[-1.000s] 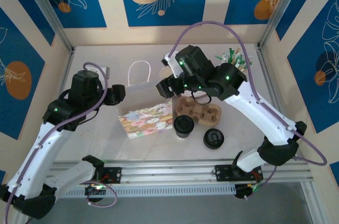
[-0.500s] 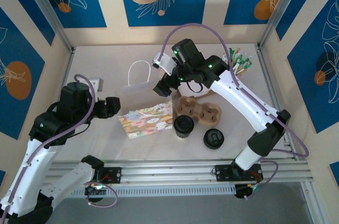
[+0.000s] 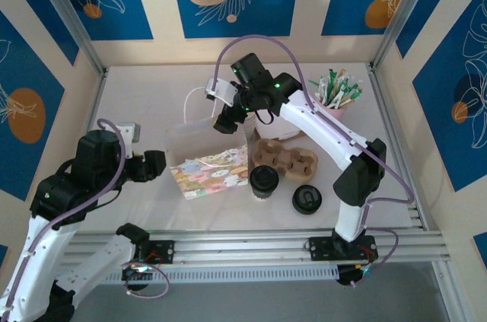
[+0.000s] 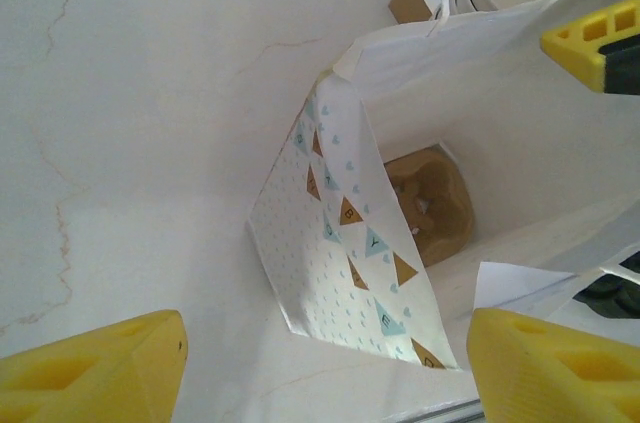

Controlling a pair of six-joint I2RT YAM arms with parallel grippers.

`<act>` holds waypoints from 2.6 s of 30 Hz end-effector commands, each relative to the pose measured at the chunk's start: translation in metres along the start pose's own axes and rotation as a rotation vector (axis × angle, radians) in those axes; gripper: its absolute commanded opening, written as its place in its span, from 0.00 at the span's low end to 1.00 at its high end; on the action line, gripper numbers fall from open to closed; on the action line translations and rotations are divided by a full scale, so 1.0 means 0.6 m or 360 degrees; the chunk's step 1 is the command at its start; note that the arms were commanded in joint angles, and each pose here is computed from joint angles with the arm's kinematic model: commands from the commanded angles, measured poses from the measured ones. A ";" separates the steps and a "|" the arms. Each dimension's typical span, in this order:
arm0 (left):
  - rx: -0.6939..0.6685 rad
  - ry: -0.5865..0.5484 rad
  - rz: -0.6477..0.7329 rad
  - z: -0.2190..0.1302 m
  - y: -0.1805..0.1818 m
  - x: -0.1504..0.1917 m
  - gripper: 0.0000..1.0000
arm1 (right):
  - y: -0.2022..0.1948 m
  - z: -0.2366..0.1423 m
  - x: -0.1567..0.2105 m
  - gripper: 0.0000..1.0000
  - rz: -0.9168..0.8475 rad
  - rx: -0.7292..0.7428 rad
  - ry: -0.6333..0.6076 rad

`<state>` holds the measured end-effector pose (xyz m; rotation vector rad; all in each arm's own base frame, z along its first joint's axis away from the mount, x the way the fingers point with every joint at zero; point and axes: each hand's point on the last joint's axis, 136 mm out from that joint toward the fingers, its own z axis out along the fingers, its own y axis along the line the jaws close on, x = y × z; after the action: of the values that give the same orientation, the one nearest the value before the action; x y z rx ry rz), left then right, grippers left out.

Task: Pack the takeout coffee

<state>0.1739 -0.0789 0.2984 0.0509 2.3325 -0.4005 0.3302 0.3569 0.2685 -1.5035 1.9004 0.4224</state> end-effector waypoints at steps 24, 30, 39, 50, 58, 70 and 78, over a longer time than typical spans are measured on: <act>-0.0071 -0.0079 -0.0074 -0.028 0.021 0.003 0.74 | 0.070 -0.018 -0.014 0.29 -0.0050 -0.0140 0.0092; -0.0045 -0.0084 -0.0082 -0.015 0.017 0.002 0.74 | 0.082 -0.039 -0.002 0.24 0.0055 -0.0109 0.0123; -0.0020 -0.0076 -0.0089 0.005 0.009 -0.004 0.74 | 0.094 -0.055 0.021 0.18 0.0304 -0.0079 0.0173; -0.0023 -0.0077 -0.0079 0.013 0.007 -0.009 0.74 | 0.108 -0.051 0.038 0.11 0.0618 -0.0034 0.0306; -0.0080 -0.0134 -0.0092 0.014 0.020 -0.014 0.75 | 0.126 -0.073 0.029 0.01 0.0936 0.0050 0.0325; -0.0229 -0.0312 -0.0221 -0.012 0.052 -0.037 0.74 | 0.169 -0.068 0.016 0.00 0.1435 0.0216 0.0233; -0.0310 -0.0500 -0.0329 -0.058 0.070 -0.069 0.82 | 0.170 -0.072 0.014 0.00 0.1542 0.0246 0.0141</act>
<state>0.1885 -0.0394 0.3132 -0.2379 2.1630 -0.2615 0.2142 0.3566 0.2715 -0.5217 2.5987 0.5896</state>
